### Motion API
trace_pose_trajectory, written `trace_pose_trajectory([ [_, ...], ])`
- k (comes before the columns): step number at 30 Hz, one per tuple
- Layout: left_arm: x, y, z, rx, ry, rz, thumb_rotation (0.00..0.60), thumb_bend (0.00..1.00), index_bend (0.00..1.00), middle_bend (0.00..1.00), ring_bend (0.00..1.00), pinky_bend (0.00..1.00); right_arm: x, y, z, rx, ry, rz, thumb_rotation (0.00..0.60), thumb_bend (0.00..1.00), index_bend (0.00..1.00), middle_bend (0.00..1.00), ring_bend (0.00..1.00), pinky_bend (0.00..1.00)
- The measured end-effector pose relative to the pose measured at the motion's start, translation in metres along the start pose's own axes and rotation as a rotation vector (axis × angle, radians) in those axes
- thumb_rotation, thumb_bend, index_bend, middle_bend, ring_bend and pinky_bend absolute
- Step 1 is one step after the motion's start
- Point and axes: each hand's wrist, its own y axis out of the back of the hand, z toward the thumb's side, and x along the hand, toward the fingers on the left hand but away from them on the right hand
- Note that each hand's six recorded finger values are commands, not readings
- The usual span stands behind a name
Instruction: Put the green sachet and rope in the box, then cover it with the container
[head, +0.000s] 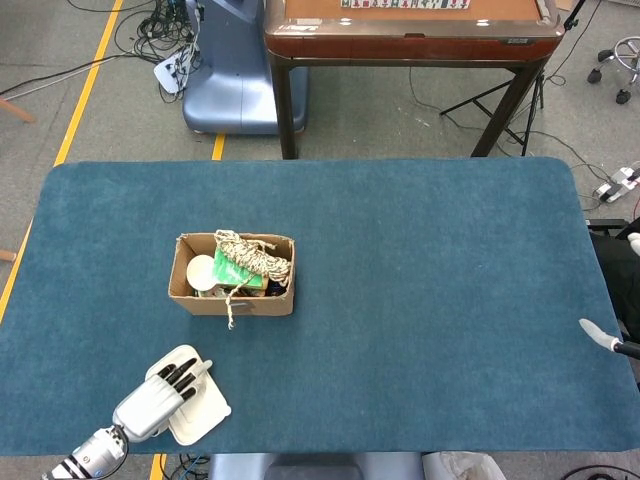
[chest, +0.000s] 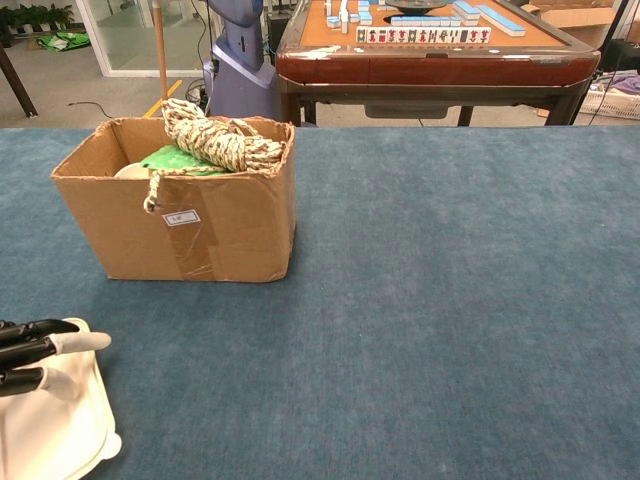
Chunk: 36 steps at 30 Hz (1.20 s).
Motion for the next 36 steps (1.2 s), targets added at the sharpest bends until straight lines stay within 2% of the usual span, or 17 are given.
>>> trace_pose_trajectory([
  [9, 0.009, 0.019, 0.006, 0.004, -0.012, 0.069, 0.6, 0.02, 0.26, 0.0, 0.0, 0.22, 0.0, 0.001, 0.0, -0.002, 0.001, -0.002, 0.6, 0.0, 0.14, 0.13, 0.0, 0.04],
  [21, -0.012, 0.007, -0.009, -0.003, 0.056, 0.024, 0.6, 0.02, 0.26, 0.0, 0.0, 0.22, 0.0, 0.0, 0.0, 0.0, 0.001, 0.002, 0.6, 0.0, 0.14, 0.13, 0.0, 0.04],
  [36, -0.006, 0.01, -0.005, 0.003, 0.036, 0.041, 0.6, 0.02, 0.26, 0.0, 0.0, 0.22, -0.001, -0.001, 0.0, 0.0, -0.002, 0.006, 0.6, 0.0, 0.14, 0.13, 0.0, 0.04],
])
